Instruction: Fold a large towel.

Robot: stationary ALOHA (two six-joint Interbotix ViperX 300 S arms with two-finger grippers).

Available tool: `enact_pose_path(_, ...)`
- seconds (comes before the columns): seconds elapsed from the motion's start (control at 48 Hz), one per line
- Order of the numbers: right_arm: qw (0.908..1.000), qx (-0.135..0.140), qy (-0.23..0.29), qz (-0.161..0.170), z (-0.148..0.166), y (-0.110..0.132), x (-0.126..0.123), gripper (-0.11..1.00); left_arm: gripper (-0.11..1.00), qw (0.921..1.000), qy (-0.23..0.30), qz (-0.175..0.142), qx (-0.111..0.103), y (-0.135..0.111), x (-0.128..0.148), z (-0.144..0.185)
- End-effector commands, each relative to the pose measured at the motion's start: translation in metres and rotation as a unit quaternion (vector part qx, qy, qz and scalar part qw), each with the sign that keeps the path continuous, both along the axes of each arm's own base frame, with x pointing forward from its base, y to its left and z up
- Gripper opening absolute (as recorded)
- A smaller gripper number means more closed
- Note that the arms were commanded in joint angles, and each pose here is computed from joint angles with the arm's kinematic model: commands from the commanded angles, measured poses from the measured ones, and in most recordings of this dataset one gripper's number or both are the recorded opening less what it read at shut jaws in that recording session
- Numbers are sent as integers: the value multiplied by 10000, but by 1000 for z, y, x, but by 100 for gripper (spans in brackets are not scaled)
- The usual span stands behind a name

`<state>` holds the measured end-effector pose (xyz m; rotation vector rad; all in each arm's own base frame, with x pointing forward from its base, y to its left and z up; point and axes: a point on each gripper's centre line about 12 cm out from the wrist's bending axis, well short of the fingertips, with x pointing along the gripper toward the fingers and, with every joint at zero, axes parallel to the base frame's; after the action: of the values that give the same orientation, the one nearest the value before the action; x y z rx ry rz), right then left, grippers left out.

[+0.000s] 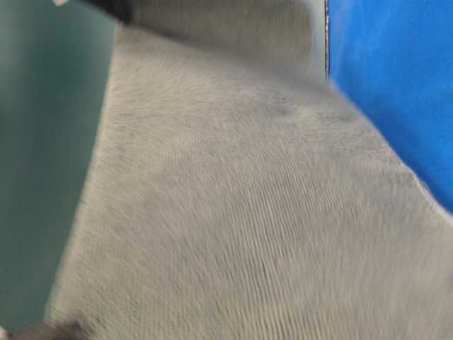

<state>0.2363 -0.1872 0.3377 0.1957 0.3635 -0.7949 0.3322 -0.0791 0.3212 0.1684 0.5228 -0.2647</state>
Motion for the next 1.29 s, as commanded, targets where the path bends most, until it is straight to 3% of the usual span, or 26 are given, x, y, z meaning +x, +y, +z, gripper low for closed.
enact_pose_path(0.0, 9993, -206, -282, 104, 22, -16, 23, 2, 2, 9991, -312, -268, 102, -16, 12, 17)
enact_pose_path(0.083, 9990, -242, -343, 152, 28, -28, 43, 2, 2, 9983, -402, -374, 196, -22, 22, 20)
enact_pose_path(0.25, 9990, -254, -326, 178, 32, -48, 74, 2, 2, 9968, -640, -445, 192, -33, 46, 30)
enact_pose_path(0.396, 9990, -269, -311, 201, 32, -52, 81, 2, 2, 9961, -700, -500, 203, -42, 62, 33)
enact_pose_path(0.605, 9998, -166, -8, 52, 23, -43, 61, 2, 2, 9933, -1045, -489, 102, -56, 105, 25)
enact_pose_path(0.834, 9988, -29, 280, -408, 15, -20, -3, 2, 2, 9867, -1531, -553, -34, -86, 167, 16)
enact_pose_path(0.98, 9977, 58, 389, -548, 9, -8, -23, 2, 2, 9855, -1607, -495, -211, -98, 202, 5)
enact_pose_path(1.022, 9974, 110, 441, -556, 4, -7, -25, 2, 2, 9859, -1580, -456, -307, -100, 207, 2)
enact_pose_path(1.147, 9974, 213, 530, -443, -9, -9, -15, 2, 2, 9897, -1312, -456, -332, -104, 207, -17)
enact_pose_path(1.272, 9972, 335, 662, -17, -38, -14, 21, 2, 2, 9944, -890, -364, -443, -97, 183, -40)
